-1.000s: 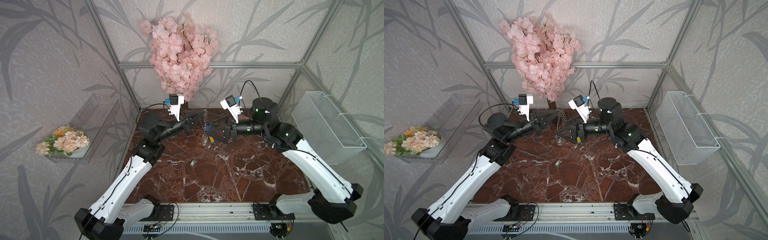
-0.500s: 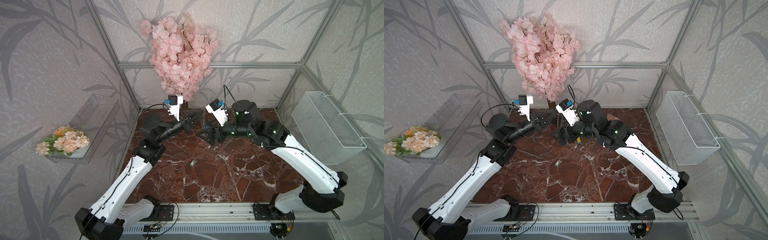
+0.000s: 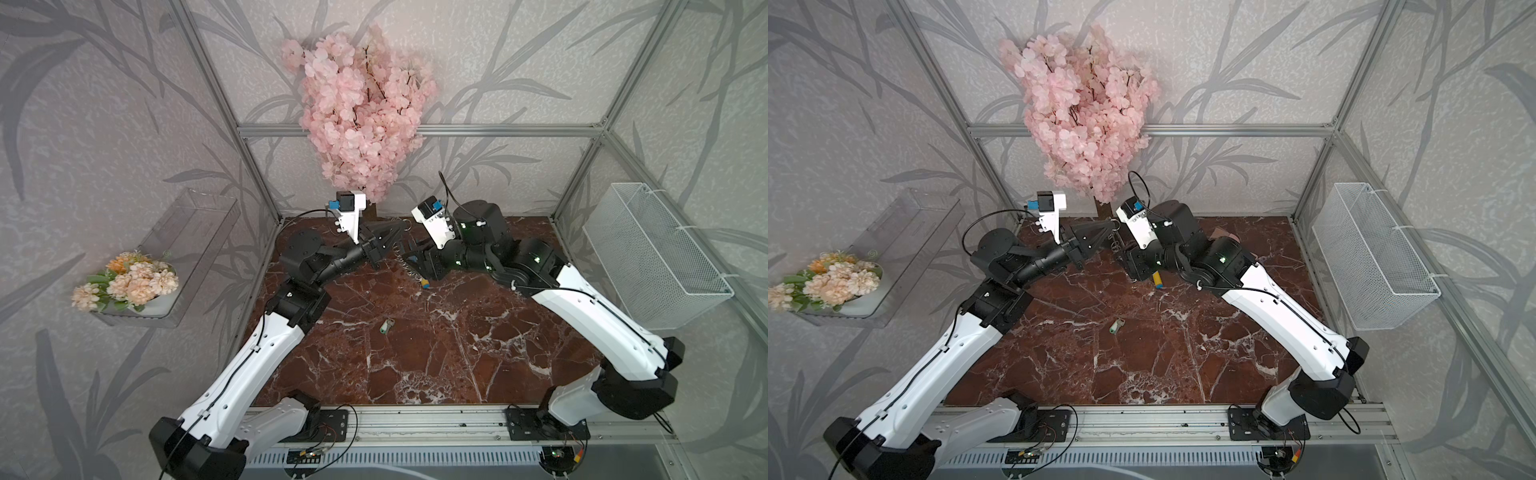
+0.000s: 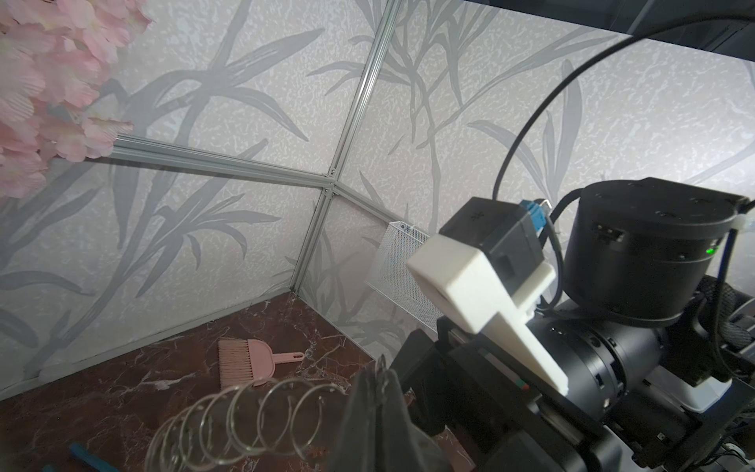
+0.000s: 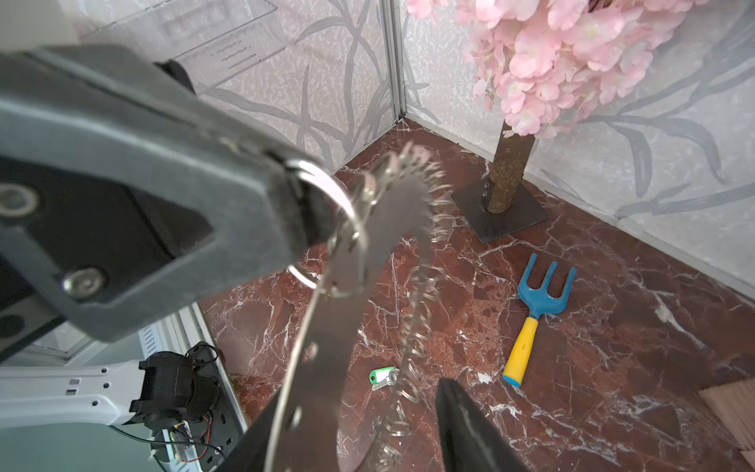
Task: Attach keys to a key ring
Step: Adjust the keyring.
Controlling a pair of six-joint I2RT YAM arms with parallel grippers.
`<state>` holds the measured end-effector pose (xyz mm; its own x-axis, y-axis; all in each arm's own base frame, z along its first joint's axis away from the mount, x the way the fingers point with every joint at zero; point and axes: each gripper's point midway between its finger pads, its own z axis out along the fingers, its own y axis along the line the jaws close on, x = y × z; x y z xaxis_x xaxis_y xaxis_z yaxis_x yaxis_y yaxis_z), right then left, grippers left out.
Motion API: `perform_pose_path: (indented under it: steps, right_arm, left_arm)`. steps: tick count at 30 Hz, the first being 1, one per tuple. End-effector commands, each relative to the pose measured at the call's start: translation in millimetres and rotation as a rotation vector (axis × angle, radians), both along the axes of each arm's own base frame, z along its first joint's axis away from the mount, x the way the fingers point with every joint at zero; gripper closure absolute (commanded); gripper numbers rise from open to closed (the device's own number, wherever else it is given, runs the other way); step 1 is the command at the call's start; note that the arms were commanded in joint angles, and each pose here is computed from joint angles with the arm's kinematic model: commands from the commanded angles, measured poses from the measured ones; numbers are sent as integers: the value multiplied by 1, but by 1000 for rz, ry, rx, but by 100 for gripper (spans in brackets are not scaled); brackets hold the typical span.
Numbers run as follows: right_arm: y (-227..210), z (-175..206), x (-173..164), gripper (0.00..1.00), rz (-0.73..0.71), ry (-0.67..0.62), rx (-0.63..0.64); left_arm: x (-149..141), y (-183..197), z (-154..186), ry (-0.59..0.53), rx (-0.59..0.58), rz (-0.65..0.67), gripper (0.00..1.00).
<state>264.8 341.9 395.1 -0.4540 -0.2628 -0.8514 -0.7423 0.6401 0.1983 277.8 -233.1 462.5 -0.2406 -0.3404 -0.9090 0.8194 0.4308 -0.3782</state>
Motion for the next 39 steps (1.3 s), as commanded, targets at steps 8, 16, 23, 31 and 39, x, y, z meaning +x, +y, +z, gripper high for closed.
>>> perform_pose_path:
  steps: [8,16,23,31,39]
  right_arm:
    - [-10,22,-3,68,-25,-50,34]
    - [-9,27,-4,93,-24,-64,46]
    - [-4,32,-8,100,-7,-71,57]
    - [11,34,-20,100,37,-73,52]
    - [22,37,-23,100,51,-84,53]
  left_arm:
    - [-2,8,12,-63,-7,47,100]
    - [2,9,4,-55,18,64,100]
    - [4,11,-3,-50,27,88,100]
    - [8,14,-9,-51,38,129,100]
    - [12,11,-23,-47,66,132,100]
